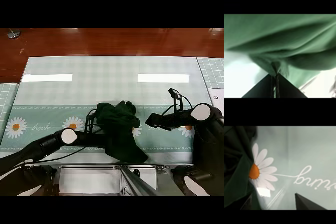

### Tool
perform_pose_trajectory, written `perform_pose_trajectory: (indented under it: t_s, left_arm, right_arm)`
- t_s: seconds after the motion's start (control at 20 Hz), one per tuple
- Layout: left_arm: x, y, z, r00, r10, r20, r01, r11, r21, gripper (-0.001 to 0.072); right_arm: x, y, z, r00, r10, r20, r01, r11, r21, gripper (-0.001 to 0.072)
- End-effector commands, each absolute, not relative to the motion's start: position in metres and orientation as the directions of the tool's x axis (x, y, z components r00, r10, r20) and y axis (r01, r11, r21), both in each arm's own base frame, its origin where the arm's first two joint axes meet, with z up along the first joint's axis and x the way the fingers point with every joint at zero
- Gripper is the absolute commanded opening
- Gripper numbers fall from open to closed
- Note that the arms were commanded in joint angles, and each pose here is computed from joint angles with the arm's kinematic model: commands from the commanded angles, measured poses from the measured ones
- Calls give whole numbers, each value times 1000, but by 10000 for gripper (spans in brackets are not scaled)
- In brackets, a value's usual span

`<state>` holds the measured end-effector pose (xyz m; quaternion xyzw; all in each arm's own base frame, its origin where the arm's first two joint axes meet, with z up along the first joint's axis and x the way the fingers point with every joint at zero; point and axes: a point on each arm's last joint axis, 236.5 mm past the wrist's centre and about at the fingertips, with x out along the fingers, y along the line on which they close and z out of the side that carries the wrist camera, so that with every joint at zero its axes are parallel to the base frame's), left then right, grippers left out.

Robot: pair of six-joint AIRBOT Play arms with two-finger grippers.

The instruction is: Fold the shirts.

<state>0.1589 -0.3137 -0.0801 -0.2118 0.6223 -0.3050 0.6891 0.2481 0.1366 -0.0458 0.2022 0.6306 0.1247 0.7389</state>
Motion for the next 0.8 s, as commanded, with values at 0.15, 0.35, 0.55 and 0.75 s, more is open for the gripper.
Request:
perform_pose_trajectory:
  t_s: [0.15,0.35,0.55,0.75]
  left_arm:
    - [195,-287,-57,82,-715,-694,141,698,-703,20]
    - [190,-288,-57,64,-717,-694,143,695,-705,20]
    - [190,-288,-57,63,-717,-694,142,695,-705,20]
    - [190,-288,-57,64,-717,-694,142,695,-705,20]
  right_arm:
    - [261,163,-37,205,546,-812,109,812,574,618]
    - [271,201,-33,184,696,-694,126,683,719,617]
    - [269,227,-44,132,757,-640,150,623,768,617]
    - [257,251,-64,64,746,-663,84,658,749,39]
